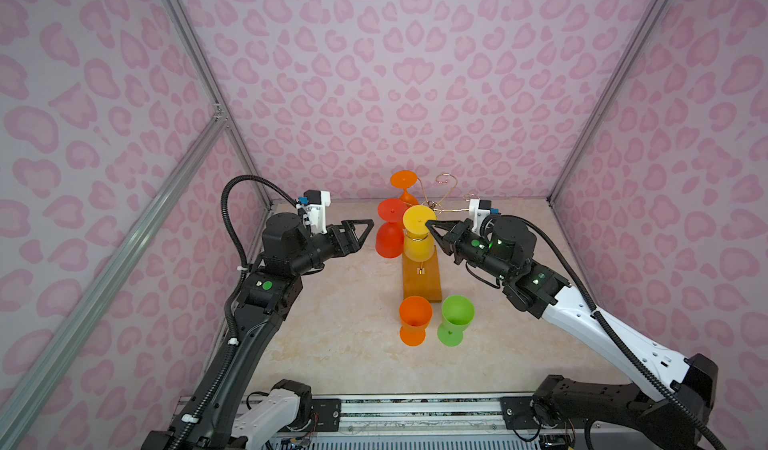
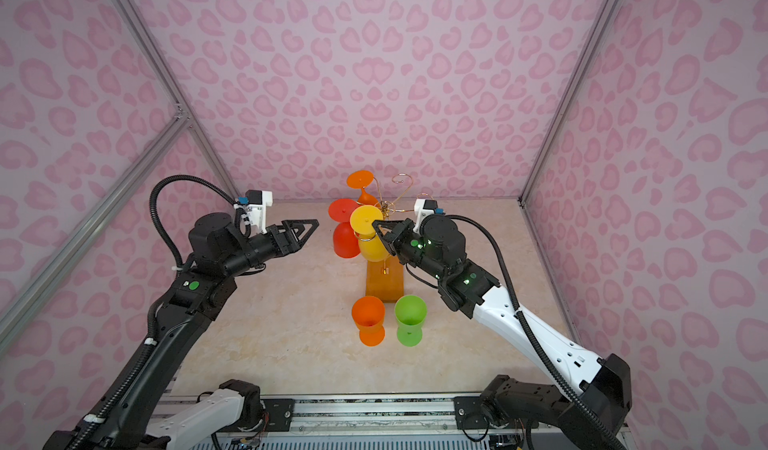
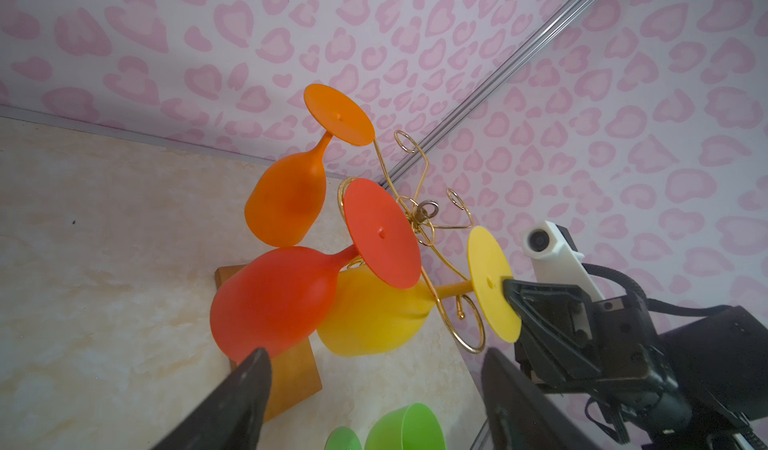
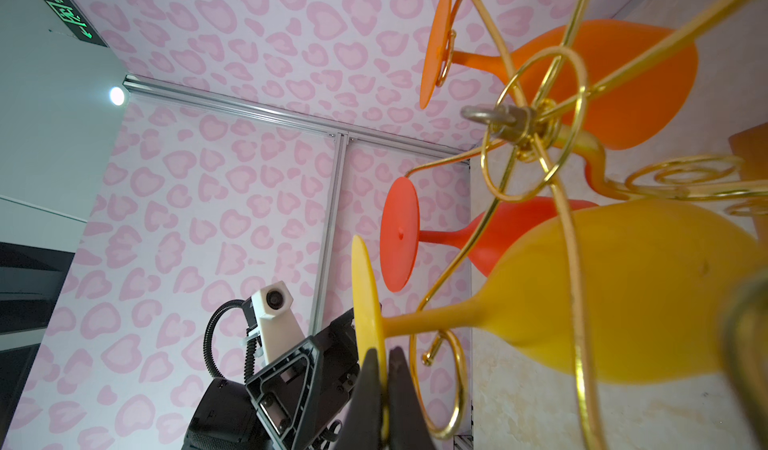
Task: Take the wine glass off the wine glass rack
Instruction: 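Lift the yellow glass off its hook and pull it away with the right gripper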
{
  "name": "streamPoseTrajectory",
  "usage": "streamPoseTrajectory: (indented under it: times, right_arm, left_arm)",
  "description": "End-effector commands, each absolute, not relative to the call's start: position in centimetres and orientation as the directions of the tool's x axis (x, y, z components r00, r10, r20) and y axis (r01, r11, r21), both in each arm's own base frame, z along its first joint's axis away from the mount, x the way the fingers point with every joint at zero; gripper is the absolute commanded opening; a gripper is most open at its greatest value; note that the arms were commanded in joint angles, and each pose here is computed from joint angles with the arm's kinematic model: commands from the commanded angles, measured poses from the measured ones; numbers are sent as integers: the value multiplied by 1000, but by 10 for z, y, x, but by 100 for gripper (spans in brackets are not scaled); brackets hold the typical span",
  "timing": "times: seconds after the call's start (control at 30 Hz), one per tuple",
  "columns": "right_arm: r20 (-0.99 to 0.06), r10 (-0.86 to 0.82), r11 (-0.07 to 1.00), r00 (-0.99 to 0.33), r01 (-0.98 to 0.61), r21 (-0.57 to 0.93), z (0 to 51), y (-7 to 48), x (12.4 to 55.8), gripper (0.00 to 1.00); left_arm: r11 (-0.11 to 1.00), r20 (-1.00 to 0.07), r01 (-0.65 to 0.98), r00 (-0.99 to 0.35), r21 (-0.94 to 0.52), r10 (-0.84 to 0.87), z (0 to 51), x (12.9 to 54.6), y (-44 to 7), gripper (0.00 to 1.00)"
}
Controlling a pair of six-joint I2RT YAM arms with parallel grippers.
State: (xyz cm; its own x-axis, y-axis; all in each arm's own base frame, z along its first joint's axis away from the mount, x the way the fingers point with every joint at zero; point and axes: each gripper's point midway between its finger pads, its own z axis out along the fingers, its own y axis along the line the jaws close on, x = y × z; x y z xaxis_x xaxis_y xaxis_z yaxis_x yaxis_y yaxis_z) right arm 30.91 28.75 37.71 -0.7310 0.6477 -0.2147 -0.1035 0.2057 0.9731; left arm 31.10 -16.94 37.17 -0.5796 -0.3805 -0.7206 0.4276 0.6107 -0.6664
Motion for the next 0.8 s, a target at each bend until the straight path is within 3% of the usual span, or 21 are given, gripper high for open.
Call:
streamPoseTrajectory:
  times: [0.0,0.77]
  right_arm:
    - [-217,654,198,-725,-113,974,379,285,310,0]
    - [-201,708,180,-677,-102,978,369,237,281,0]
  left_arm:
    - [603,-734,453,-567,-657,-373,376,309,-171,82]
    - [611,-735,447,-569,-653,-369,375,312,-171,81]
